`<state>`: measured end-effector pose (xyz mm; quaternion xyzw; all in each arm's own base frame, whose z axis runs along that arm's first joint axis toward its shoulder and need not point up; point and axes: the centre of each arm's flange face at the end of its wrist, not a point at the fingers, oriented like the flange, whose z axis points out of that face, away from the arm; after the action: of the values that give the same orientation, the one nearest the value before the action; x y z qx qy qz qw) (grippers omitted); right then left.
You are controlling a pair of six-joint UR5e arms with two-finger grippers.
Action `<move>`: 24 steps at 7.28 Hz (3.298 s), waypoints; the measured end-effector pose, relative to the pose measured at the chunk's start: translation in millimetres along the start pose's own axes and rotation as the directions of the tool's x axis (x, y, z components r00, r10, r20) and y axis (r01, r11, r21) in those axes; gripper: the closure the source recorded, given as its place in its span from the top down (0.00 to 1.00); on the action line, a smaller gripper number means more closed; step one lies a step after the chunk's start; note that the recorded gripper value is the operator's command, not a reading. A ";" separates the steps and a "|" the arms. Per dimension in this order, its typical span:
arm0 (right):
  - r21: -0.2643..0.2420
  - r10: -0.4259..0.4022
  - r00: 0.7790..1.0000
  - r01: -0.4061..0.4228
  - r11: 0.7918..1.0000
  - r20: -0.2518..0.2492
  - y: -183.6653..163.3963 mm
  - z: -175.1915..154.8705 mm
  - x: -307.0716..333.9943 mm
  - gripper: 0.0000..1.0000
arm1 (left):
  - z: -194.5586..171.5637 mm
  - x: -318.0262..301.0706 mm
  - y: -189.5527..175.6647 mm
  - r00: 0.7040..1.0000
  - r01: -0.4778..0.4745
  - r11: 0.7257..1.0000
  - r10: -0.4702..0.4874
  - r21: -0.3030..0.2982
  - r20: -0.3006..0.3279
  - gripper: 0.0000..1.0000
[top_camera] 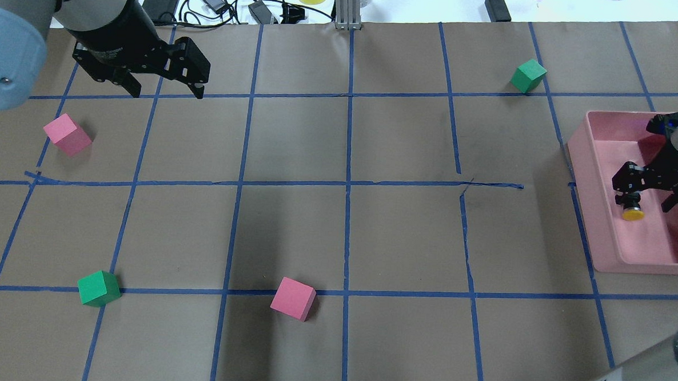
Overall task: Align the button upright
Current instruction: 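Lower the right gripper and grasp the button by its yellow cap, then lift the button out of the tray and carry it toward the table center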
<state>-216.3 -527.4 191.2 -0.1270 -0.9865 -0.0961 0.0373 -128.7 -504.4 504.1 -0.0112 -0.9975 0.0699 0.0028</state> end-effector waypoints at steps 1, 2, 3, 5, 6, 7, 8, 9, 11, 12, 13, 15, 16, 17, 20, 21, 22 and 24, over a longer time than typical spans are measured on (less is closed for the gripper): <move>-0.010 -0.002 1.000 0.002 1.000 0.000 1.5 4.1 -1.1 0.00 | 0.0 0.0 0.0 1.000 0.000 1.000 0.000 0.000 0.000 1.00; -0.016 -0.004 1.000 0.004 1.000 -0.004 2.4 5.7 -1.1 0.00 | -0.1 0.0 0.0 1.000 0.000 1.000 0.000 0.000 0.000 1.00; -0.015 -0.004 1.000 0.004 1.000 -0.009 2.1 3.2 -0.1 0.00 | -0.2 0.0 -0.1 1.000 0.000 1.000 0.000 0.000 0.000 1.00; 0.018 0.002 1.000 -0.002 1.000 -0.021 4.3 -19.3 2.5 0.00 | -0.2 -0.2 -0.1 1.000 0.000 1.000 0.000 0.000 0.000 1.00; 0.046 0.006 1.000 -0.004 0.999 -0.030 10.0 -41.8 2.6 0.00 | -0.1 -0.3 -0.1 1.000 0.001 1.000 -0.001 0.000 0.000 1.00; 0.069 0.007 0.999 -0.004 0.998 -0.038 15.2 -66.8 2.2 0.00 | 0.2 -0.5 0.0 1.000 0.001 1.000 -0.001 0.000 0.000 1.00; 0.083 0.003 0.999 0.000 0.997 -0.043 15.9 -89.8 1.6 0.00 | 0.4 -0.5 0.0 1.000 0.001 1.000 -0.001 -0.001 0.000 1.00; 0.087 -0.012 0.999 0.017 0.996 -0.051 12.1 -115.1 -4.5 0.00 | 0.4 -0.5 0.0 1.000 0.001 1.000 -0.001 -0.001 0.000 1.00; 0.076 -0.067 0.995 0.073 0.994 -0.074 6.6 -165.3 -36.0 0.00 | 0.3 -0.6 0.0 1.000 0.001 1.000 -0.001 -0.001 0.000 1.00; 0.079 -0.085 0.993 0.092 0.993 -0.079 5.7 -179.8 -64.3 0.00 | 0.4 -0.7 0.0 1.000 0.001 1.000 -0.001 -0.001 0.000 1.00; 0.089 -0.087 0.993 0.094 0.992 -0.080 6.5 -185.8 -109.4 0.00 | 0.5 -0.7 0.0 1.000 0.001 1.000 -0.001 -0.001 0.000 1.00; 0.121 -0.084 0.993 0.093 0.988 -0.078 19.4 -180.3 -236.7 0.00 | 0.6 -0.3 0.1 1.000 0.001 1.000 -0.001 -0.001 0.000 1.00; 0.148 -0.087 0.995 0.093 0.985 -0.047 24.1 -167.8 -295.4 0.00 | 0.5 -0.1 0.1 1.000 0.000 1.000 0.000 -0.001 0.000 1.00; 0.178 -0.103 0.995 0.101 0.979 0.003 25.4 -149.9 -348.4 0.00 | 0.5 -0.1 0.1 1.000 0.000 1.000 0.000 -0.001 0.000 1.00; 0.247 -0.190 0.977 0.161 0.956 0.097 42.8 -106.4 -461.9 0.00 | 0.5 -0.2 0.1 1.000 0.000 1.000 0.000 -0.001 0.000 1.00; 0.263 -0.177 0.975 0.138 0.955 0.131 52.9 -94.3 -493.2 0.00 | 0.6 -0.3 0.1 1.000 0.001 1.000 -0.001 -0.001 0.000 1.00; 0.275 -0.174 0.973 0.128 0.953 0.152 61.6 -77.2 -522.0 0.00 | 0.6 -0.2 0.1 1.000 0.000 1.000 0.000 -0.001 0.000 1.00; 0.277 -0.183 0.966 0.128 0.952 0.182 76.6 -55.0 -556.7 0.00 | 0.6 0.0 0.2 1.000 0.000 1.000 0.000 -0.001 0.000 1.00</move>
<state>343.3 -601.0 204.3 -0.0515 -0.9960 0.0466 -0.0558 -128.7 -504.3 503.6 -0.0111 -0.9975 0.0693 0.0028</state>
